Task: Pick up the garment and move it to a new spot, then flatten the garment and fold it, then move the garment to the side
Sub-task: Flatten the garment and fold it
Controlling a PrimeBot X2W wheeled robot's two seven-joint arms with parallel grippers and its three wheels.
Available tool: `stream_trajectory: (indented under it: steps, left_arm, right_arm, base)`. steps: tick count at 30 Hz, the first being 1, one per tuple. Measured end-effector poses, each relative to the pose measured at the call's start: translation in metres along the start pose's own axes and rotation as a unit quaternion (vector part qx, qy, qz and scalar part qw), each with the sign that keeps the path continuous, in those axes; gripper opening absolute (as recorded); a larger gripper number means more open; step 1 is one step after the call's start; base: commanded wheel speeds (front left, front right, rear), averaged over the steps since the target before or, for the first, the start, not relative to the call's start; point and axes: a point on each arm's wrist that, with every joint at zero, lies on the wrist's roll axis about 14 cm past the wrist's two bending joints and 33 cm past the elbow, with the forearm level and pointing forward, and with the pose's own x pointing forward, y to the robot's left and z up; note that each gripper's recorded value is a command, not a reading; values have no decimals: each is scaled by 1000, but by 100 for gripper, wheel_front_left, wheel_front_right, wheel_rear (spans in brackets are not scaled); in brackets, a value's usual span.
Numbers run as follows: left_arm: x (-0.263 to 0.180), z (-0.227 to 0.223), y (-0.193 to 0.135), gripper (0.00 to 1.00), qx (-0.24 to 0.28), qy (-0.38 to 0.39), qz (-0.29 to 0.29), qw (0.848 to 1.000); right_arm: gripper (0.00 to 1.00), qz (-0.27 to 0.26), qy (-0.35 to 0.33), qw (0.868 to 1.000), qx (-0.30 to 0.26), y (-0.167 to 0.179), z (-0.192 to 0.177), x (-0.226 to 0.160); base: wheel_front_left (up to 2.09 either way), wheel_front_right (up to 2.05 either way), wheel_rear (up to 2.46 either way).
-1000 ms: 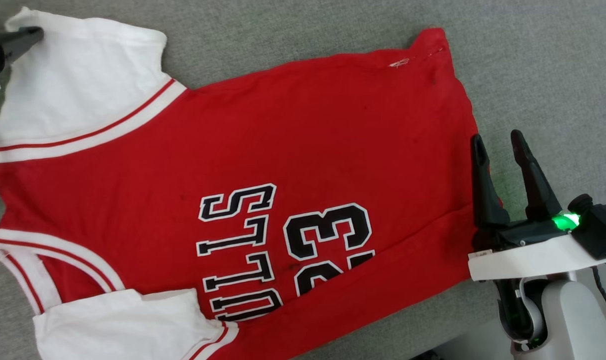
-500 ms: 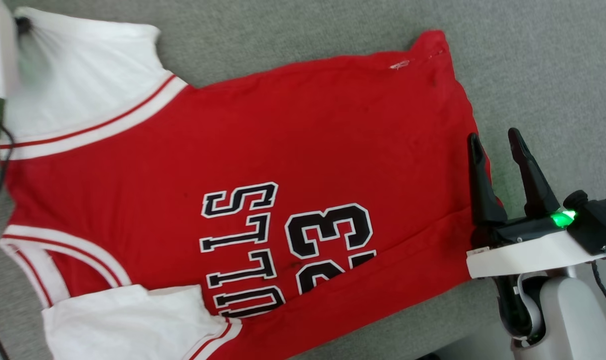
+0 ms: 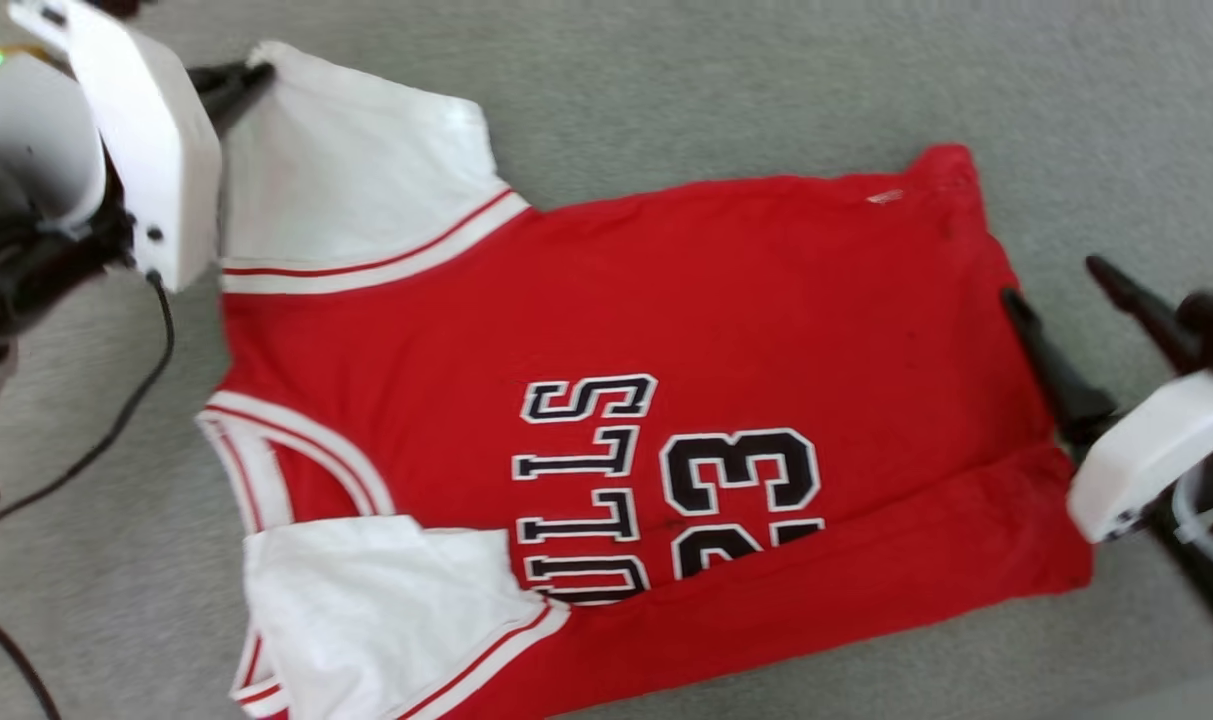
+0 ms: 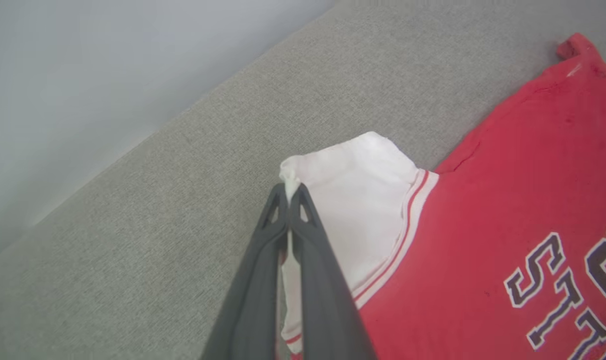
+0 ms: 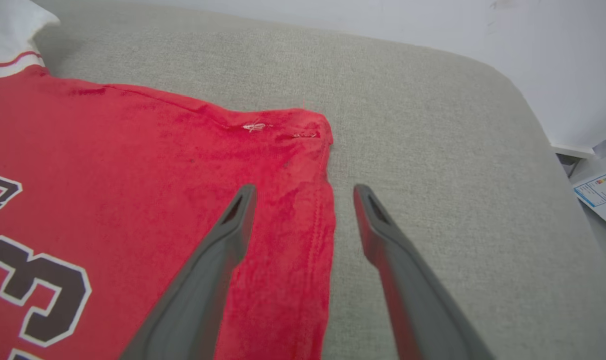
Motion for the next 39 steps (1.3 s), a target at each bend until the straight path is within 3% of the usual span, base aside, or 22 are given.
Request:
stream_trajectory:
  steps: [9, 15, 18, 22, 30, 32, 33, 34, 39]
  left_arm:
    - [-56, -2, -17, 0, 14, -44, -11, 999]
    - [-73, -10, -30, 0, 32, -68, -11, 997]
    - [-77, -20, -37, 0, 33, -73, -13, 997]
    - [-80, -25, -42, 0, 36, -78, -12, 996]
    - [-86, -38, -49, 0, 30, -73, -11, 997]
    - [-87, -38, -50, 0, 29, -74, -11, 997]
    - [-88, -38, -50, 0, 29, -76, -11, 997]
    - [-89, -37, -51, 0, 29, -77, -10, 997]
    - [-94, -36, -50, 0, 20, -89, 1, 996]
  right_arm:
    - [100, 36, 141, 988, -50, -11, 21, 34]
    - [100, 39, 237, 968, -68, -15, 12, 64]
    - [100, 50, 286, 950, -111, -9, -4, 84]
    - [100, 59, 326, 933, -142, -4, -28, 101]
    - [100, 86, 356, 916, -165, 10, -50, 119]
    - [29, 89, 362, 913, -167, 10, -53, 118]
    - [29, 91, 362, 913, -165, 11, -53, 118]
    - [0, 94, 360, 914, -163, 13, -53, 118]
    - [0, 98, 332, 926, -151, 17, -45, 116]
  base:
    - [0, 0, 0]
    - [0, 0, 0]
    - [0, 0, 0]
    - [0, 0, 0]
    - [0, 0, 0]
    - [0, 0, 0]
    - [0, 0, 0]
    - [0, 0, 0]
    - [0, 0, 0]
